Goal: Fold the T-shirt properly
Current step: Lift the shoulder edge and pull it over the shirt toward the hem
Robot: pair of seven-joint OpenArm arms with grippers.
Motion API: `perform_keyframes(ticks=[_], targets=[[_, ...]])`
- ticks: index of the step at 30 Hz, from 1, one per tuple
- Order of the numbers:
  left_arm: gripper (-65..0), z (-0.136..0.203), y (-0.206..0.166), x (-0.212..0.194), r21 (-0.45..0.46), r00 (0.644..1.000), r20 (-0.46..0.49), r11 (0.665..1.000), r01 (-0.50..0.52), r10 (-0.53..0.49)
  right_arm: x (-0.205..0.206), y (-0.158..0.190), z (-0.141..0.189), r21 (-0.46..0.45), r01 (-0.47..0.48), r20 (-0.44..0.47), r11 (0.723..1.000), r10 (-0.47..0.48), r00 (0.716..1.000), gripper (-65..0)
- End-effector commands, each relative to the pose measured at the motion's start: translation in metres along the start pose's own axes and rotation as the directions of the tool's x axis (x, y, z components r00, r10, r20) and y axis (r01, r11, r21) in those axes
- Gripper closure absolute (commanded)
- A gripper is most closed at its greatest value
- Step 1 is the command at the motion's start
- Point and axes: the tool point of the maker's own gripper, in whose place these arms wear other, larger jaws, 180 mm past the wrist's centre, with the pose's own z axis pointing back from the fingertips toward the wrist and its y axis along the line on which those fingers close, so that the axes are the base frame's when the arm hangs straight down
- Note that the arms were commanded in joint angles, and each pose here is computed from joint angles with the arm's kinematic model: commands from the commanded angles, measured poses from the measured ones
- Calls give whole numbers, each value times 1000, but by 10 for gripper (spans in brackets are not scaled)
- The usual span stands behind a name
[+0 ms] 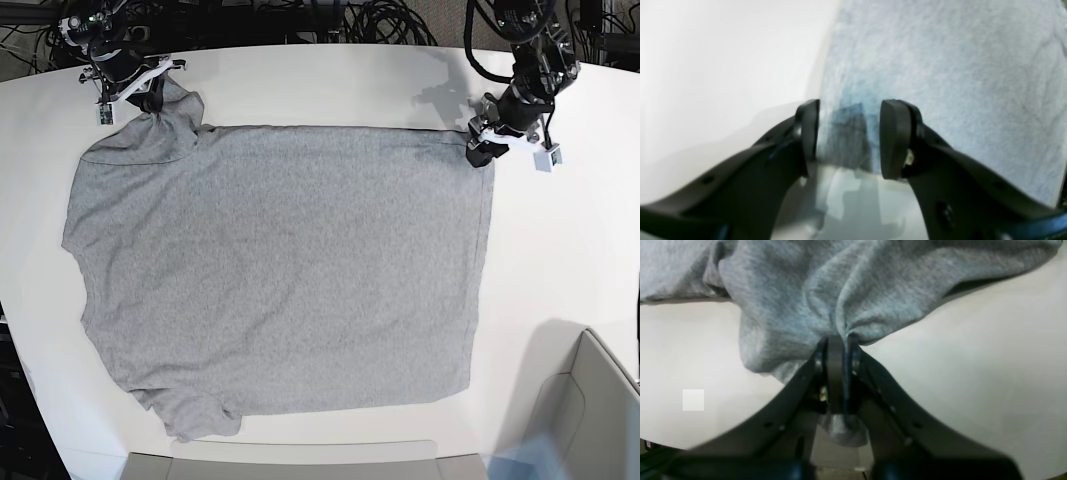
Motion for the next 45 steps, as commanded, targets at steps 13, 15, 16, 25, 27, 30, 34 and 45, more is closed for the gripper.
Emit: perform_keyframes(ticks=[13, 15, 16, 25, 27, 30, 34, 45], targets=[[0, 0, -7, -8, 9, 998, -57, 999, 37, -37, 41, -12, 30, -116, -163, 15, 980, 165, 986, 0], [0, 12, -11, -5, 7, 997, -33, 998, 70, -70, 46, -20, 39, -152, -164, 27, 975, 170, 985, 0], [0, 19, -15, -3, 5, 996, -18, 996, 87, -87, 51, -23, 41, -167, -163, 38, 972, 171, 984, 0], [0, 63, -27, 27, 30, 979, 112, 985, 168, -170, 59, -48, 65, -268, -138, 66, 954, 161, 985, 0], [0, 69, -18, 33, 55, 978, 131, 986, 158, -164, 63, -62, 75, -302, -80, 111, 950, 119, 987, 0], [0, 74, -9, 39, 81, 978, 140, 986, 143, -154, 72, -79, 86, -348, -28, 163, 937, 89, 983, 0], [0, 71, -14, 34, 67, 985, 86, 987, 146, -152, 88, -87, 85, -388, -47, 169, 921, 121, 978, 0], [0, 61, -38, 64, 27, 987, 135, 996, 85, -88, 134, -85, 70, -437, -102, 184, 893, 200, 962, 0]])
